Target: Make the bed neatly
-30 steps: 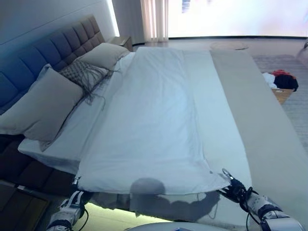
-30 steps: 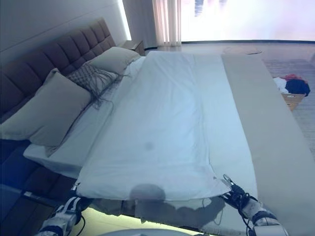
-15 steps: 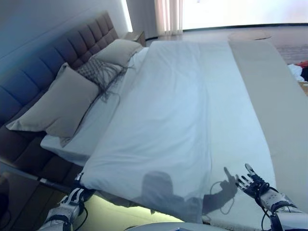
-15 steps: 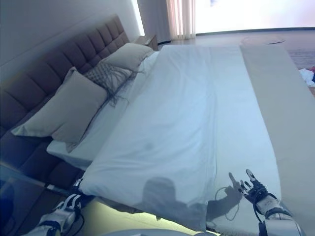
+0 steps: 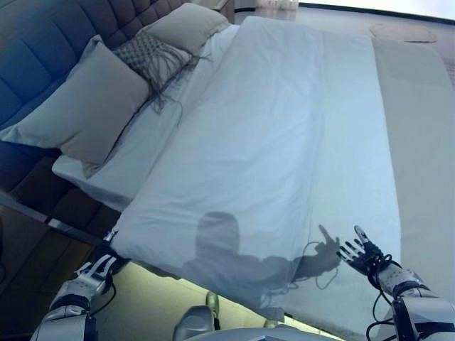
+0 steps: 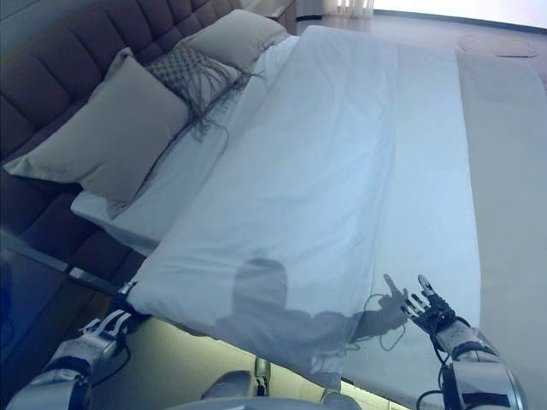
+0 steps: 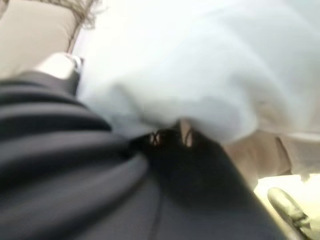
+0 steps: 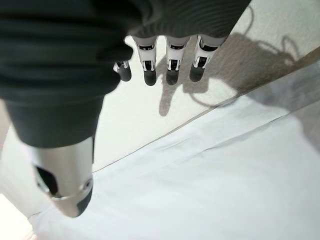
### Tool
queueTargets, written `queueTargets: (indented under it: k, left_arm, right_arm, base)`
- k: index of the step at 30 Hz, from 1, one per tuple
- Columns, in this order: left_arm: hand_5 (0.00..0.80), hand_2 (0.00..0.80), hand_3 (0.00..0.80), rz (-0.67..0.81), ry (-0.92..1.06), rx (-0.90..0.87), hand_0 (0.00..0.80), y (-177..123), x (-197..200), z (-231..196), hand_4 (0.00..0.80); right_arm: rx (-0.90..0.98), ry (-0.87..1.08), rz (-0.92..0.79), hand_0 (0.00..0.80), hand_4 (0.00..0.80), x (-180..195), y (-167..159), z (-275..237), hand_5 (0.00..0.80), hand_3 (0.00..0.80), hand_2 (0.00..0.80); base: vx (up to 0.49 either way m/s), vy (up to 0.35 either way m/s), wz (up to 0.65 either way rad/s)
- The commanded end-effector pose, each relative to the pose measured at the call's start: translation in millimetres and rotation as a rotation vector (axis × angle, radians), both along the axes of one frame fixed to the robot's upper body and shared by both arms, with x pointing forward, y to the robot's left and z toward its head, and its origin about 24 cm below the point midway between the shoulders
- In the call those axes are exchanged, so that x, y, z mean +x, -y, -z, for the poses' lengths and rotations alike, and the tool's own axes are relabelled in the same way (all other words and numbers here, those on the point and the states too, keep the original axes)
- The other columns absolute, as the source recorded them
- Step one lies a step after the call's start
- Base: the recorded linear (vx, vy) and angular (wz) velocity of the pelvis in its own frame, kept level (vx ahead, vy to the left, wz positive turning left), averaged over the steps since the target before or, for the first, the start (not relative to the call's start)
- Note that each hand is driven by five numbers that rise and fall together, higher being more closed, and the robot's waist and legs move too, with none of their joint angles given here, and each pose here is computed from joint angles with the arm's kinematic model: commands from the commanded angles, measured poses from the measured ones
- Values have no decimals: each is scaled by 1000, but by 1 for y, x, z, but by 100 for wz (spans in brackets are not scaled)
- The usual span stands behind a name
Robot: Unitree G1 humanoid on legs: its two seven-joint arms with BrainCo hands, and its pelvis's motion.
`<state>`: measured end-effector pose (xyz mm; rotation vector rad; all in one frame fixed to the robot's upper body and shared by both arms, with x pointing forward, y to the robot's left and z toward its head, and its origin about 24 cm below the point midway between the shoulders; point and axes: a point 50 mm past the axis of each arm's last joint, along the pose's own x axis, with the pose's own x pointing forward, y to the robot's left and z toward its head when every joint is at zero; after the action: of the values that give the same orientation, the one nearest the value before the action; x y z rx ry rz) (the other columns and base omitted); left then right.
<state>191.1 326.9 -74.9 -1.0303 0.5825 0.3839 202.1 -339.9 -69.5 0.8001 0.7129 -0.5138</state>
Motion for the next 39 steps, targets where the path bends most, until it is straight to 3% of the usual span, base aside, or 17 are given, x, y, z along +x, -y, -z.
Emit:
queueTargets:
  k: [1,6,14,27,28,29,30,39]
  left_arm:
    - [800,800,800,-229,25,110,800,-56,-32,-19,800]
    - [800,800,800,-278,-17,76,800,-50,-50,-4,800]
    - [800,800,800,-354,-61,86,800,-74,-86,-11,800]
    - [800,800,800,-250,-99,79,800,-65,-72,-9,800]
    - [753,753,753,-240,-103,73,753,-63,-73,-8,753]
    - [285,285,285,-232,-110,70,285,-62,-73,-6,285]
    - [0,0,0,-229,-118,64,0,-59,-74,-4,0]
    - [0,0,0,-211,-204,-3,0,-39,-98,18,0]
  right_arm:
    - [-15,-12,81,0,0,-21,15,3,0,0,0]
    - [0,-60,178,0,0,-46,28,7,0,0,0]
    - [8,-46,172,0,0,-52,34,5,0,0,0]
    - [18,-54,176,0,0,-47,26,8,0,0,0]
    - [18,-56,181,0,0,-48,27,8,0,0,0]
    - [19,-59,184,0,0,-49,27,8,0,0,0]
    - [21,-60,187,0,0,-50,27,9,0,0,0]
    - [42,-80,194,0,0,-57,24,14,0,0,0]
  base:
    - [-93,305,-28]
    - [-65,246,-5]
    - [-39,136,14]
    - [-12,2,5]
    - [0,0,0]
    - [0,0,0]
    - [0,0,0]
    - [7,-4,2]
